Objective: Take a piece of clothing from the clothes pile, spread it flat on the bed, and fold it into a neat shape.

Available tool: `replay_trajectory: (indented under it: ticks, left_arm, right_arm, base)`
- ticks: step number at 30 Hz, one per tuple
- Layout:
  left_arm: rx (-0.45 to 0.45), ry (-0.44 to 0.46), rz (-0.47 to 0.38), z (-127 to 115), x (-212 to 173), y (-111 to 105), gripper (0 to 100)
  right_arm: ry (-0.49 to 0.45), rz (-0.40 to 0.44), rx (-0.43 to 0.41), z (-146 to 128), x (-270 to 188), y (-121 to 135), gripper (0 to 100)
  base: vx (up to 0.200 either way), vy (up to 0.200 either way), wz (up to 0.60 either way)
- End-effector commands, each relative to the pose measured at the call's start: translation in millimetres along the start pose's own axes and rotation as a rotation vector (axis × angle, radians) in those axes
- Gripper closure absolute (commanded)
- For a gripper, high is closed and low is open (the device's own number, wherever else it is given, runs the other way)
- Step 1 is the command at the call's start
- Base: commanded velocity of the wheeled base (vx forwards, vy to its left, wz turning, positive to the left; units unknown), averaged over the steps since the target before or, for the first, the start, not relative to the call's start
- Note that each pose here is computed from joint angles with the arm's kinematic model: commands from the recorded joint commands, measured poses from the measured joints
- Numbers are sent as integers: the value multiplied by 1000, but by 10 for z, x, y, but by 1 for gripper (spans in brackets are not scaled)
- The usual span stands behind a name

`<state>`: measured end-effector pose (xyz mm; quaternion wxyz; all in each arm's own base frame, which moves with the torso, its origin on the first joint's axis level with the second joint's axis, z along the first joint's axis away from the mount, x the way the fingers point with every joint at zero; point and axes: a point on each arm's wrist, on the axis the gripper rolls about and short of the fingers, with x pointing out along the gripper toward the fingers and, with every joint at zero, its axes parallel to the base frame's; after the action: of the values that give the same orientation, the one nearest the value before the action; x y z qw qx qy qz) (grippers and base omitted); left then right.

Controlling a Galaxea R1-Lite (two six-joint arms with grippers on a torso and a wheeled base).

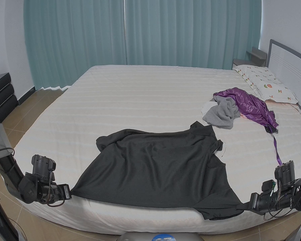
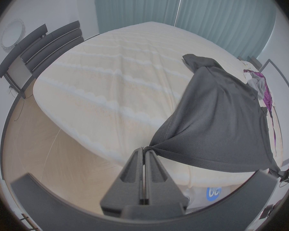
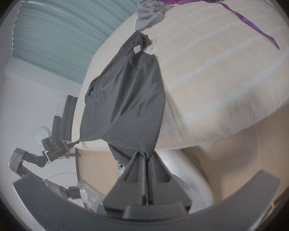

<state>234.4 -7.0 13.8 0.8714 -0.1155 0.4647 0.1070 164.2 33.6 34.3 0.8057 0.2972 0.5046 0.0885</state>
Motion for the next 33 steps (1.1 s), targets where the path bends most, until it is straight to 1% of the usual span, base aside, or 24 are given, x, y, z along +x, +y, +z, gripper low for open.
replay_trajectory:
  ticks: [1, 2, 8, 15, 16, 17, 20, 22, 23, 26, 28, 30, 32, 33]
  left_arm:
    - [13, 29, 5, -121, -63, 27, 100]
    - [18, 37, 4, -150, -67, 27, 100]
    - [35, 68, -30, -241, -75, -12, 100]
    - [33, 82, -51, -252, -59, -36, 100]
    - [29, 81, -52, -249, -58, -41, 100]
    - [20, 79, -55, -247, -62, -45, 0]
    - [12, 67, -65, -227, -59, -58, 0]
    - [-2, 49, -89, -208, -69, -69, 0]
    - [-9, 45, -95, -201, -68, -69, 0]
    - [-49, 9, -113, -150, -87, -77, 0]
    - [-70, -11, -122, -123, -92, -80, 0]
    - [-90, -25, -137, -98, -97, -88, 0]
    - [-107, -21, -162, -92, -101, -95, 0]
    - [-122, -16, -182, -87, -102, -102, 0]
  right_arm:
    - [37, -26, -3, -96, -27, -59, 100]
    - [53, -36, -12, -118, -20, -77, 100]
    - [69, -57, -6, -107, 6, -134, 100]
    - [129, -84, -4, -117, 122, -195, 100]
    - [134, -85, -6, -113, 134, -198, 0]
    - [138, -85, -5, -111, 145, -202, 0]
    - [116, -56, -13, -67, 145, -179, 0]
    - [65, -17, -12, 13, 123, -169, 0]
    - [46, -11, -12, 38, 117, -171, 0]
    - [-63, 12, -3, 229, 119, -192, 0]
    - [-107, 16, 6, 333, 120, -217, 0]
    - [-115, 14, 5, 395, 161, -233, 0]
    - [-99, 9, 13, 412, 217, -255, 0]
    - [-77, 4, 15, 417, 282, -269, 0]
  base:
    - [0, 0, 0]
    - [0, 0, 0]
    - [0, 0, 0]
    - [0, 0, 0]
    - [0, 0, 0]
    - [0, 0, 0]
    - [0, 0, 0]
    - [0, 0, 0]
    - [0, 0, 0]
    - [0, 0, 0]
    - [0, 0, 0]
    - [0, 0, 0]
    - [0, 0, 0]
    - [0, 0, 0]
